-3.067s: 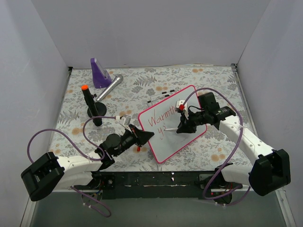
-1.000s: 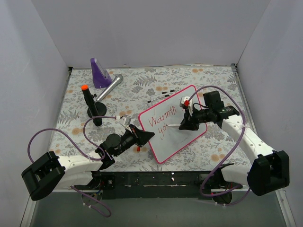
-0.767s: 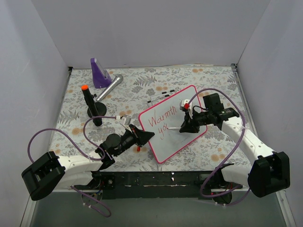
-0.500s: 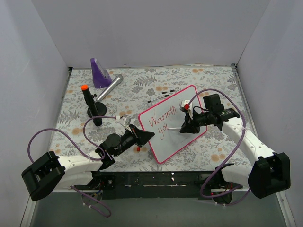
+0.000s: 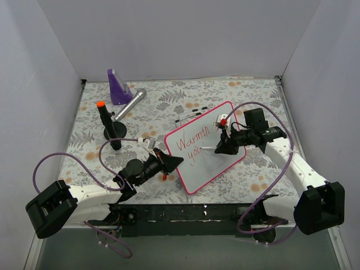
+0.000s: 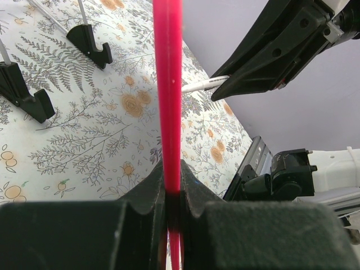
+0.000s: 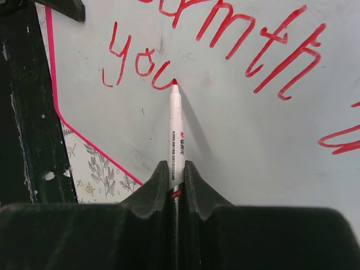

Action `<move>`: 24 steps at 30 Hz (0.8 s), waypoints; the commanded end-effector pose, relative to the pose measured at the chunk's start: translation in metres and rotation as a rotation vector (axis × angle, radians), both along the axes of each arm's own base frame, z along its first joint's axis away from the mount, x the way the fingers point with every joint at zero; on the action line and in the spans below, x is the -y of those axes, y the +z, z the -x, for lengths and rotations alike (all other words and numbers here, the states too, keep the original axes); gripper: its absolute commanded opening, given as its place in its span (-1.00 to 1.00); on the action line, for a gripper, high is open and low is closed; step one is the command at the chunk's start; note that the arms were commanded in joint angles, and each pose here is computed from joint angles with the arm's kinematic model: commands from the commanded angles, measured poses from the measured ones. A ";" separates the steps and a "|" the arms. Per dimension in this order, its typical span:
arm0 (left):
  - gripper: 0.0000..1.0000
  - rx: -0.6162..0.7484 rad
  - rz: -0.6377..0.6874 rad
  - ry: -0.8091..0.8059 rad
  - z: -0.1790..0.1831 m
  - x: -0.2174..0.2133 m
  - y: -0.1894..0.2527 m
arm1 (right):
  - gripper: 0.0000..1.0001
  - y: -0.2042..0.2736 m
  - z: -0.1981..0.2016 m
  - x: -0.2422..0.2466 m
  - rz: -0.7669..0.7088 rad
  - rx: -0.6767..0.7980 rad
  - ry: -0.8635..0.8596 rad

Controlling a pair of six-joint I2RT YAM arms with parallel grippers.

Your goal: Write a sentence on the whiteboard

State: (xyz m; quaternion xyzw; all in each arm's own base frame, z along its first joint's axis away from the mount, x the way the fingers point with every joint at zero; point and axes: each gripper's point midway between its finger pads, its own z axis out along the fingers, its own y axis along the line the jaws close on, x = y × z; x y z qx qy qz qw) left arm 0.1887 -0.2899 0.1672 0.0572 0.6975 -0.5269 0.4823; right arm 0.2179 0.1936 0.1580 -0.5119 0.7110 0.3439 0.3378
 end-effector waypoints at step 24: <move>-1.00 0.081 0.066 -0.029 0.004 0.003 0.027 | -0.97 -0.001 -0.005 0.005 0.018 0.034 -0.014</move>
